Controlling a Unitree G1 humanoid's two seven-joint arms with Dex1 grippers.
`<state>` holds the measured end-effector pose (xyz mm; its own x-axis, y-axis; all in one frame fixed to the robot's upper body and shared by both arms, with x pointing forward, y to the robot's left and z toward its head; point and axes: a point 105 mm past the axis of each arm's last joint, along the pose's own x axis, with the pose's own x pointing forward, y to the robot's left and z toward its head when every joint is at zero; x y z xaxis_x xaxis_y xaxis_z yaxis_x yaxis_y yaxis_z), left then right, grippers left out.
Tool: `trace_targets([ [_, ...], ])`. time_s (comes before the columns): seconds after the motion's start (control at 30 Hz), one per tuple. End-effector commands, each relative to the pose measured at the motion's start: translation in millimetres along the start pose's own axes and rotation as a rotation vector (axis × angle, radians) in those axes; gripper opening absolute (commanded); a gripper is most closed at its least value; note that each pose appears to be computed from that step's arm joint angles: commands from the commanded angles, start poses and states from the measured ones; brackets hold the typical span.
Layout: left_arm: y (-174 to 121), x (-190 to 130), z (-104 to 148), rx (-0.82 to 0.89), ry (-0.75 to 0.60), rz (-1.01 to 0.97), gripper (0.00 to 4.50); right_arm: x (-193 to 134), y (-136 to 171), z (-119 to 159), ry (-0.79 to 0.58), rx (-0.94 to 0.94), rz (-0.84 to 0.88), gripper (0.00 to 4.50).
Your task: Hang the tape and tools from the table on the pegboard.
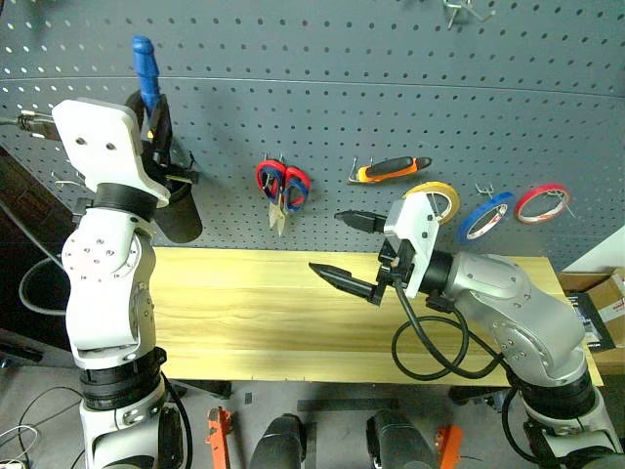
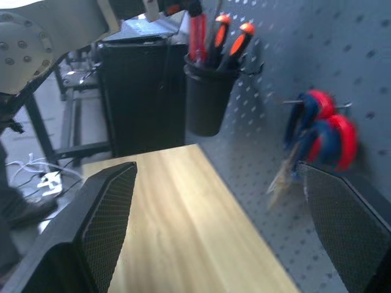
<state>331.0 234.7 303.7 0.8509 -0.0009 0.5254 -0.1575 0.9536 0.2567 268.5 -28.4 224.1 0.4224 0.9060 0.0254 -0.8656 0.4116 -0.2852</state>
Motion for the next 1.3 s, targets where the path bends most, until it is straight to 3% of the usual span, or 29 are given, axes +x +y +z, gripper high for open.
trace_targets([
  [0.03,12.3,3.3,3.7,0.013,-0.038,0.066,0.60,-1.5,-0.2,14.3,-0.051,-0.050,0.003,4.50],
  [0.37,19.8,13.0,-24.1,0.028,-0.030,0.105,0.60,-3.4,-0.2,14.6,-0.047,-0.053,-0.008,4.50],
  [0.6,31.9,-1.0,-47.0,0.012,0.044,0.187,0.60,-4.7,0.1,14.2,-0.044,-0.050,-0.006,4.50],
  [0.63,33.0,-2.5,-49.3,0.002,0.053,0.198,1.31,-4.9,0.1,14.3,-0.045,-0.049,-0.006,4.50],
  [0.8,33.1,-6.6,-50.7,-0.032,0.075,0.242,2.82,-7.3,0.2,14.0,-0.048,-0.048,-0.005,4.50],
  [0.97,11.2,-4.6,-32.7,-0.123,0.075,0.205,4.24,-12.1,-4.9,8.9,-0.041,-0.019,-0.041,4.50],
  [1.17,1.8,-18.1,-29.1,-0.006,0.175,0.257,4.24,-20.3,-4.2,-10.9,-0.012,0.035,-0.091,4.50],
  [1.27,-14.5,-33.0,-32.2,0.043,0.185,0.153,4.24,-27.0,-6.6,-29.9,0.025,0.063,-0.161,4.50],
  [1.3,-22.5,-46.9,-52.5,0.019,0.252,0.104,4.24,-30.0,-8.4,-43.8,0.043,0.090,-0.219,4.50],
])
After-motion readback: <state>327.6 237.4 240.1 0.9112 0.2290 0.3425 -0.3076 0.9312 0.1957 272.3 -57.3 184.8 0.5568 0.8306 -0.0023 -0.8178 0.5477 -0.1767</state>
